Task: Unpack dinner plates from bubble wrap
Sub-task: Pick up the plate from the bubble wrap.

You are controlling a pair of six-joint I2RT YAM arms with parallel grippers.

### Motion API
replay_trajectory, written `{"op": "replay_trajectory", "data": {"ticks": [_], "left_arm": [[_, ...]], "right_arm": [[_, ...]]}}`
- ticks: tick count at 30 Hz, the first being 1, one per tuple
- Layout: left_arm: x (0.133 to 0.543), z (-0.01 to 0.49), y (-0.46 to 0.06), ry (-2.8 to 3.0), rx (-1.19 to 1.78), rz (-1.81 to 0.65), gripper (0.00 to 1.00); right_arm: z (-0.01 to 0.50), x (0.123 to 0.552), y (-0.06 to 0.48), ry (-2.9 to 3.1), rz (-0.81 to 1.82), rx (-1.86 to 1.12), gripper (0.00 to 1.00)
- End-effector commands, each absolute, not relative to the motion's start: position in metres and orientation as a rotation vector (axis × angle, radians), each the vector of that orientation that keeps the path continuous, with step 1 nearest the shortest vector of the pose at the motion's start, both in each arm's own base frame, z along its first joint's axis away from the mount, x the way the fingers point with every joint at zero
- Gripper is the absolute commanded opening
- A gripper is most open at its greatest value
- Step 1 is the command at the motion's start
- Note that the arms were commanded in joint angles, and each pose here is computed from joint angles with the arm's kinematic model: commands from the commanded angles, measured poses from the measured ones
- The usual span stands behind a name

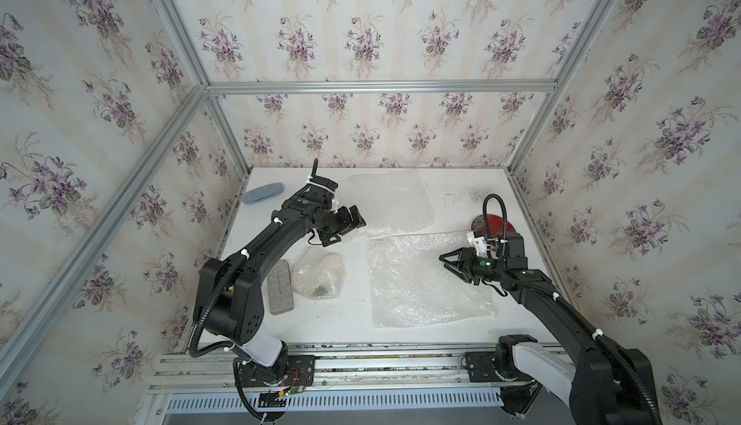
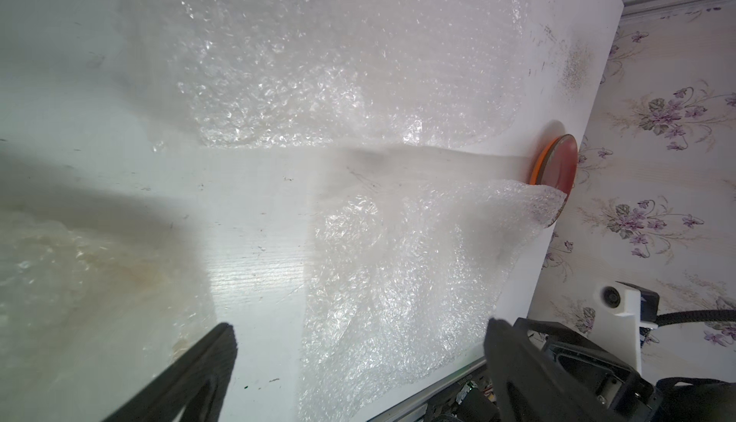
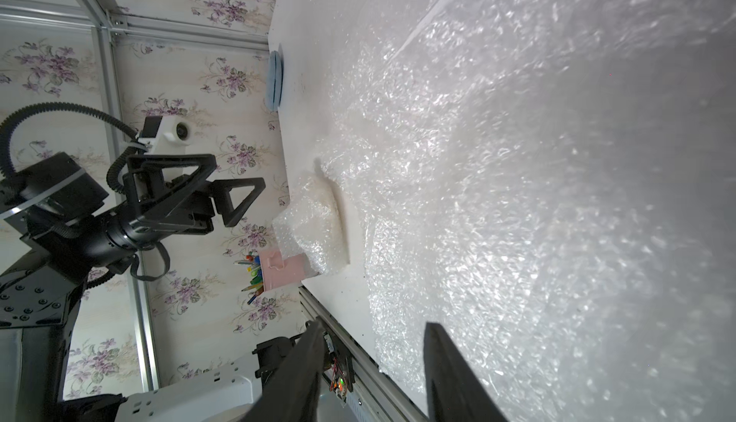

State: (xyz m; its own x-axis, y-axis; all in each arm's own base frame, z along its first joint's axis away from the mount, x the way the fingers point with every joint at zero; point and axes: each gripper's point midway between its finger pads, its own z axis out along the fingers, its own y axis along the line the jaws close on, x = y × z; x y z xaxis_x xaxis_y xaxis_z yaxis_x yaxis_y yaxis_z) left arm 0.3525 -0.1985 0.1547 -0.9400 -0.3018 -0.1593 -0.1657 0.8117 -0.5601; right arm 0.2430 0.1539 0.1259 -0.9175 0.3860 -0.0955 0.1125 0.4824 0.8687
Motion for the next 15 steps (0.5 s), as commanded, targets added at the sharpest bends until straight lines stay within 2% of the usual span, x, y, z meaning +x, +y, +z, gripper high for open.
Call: {"op": "replay_trajectory", "data": {"ticks": [1,9,15], "left_arm": [[0.34,0.157,-0.228,2.787,-0.252,-0.871,0.99],[0.292,0.12,-0.31,2.879,-0.116,-0.904,0.99],[0.281,0.071,-0.325,2.929,-0.198,-0.913,0.99]], "right_arm": [[0.124,0.239,0.164,2.478,1.444,0.416,0.42],[0.083,0.242,0.17,2.548,1.454,0.506,0.39],[0.058,0.24,0.166,2.616,1.406,0.537,0.39]]}}
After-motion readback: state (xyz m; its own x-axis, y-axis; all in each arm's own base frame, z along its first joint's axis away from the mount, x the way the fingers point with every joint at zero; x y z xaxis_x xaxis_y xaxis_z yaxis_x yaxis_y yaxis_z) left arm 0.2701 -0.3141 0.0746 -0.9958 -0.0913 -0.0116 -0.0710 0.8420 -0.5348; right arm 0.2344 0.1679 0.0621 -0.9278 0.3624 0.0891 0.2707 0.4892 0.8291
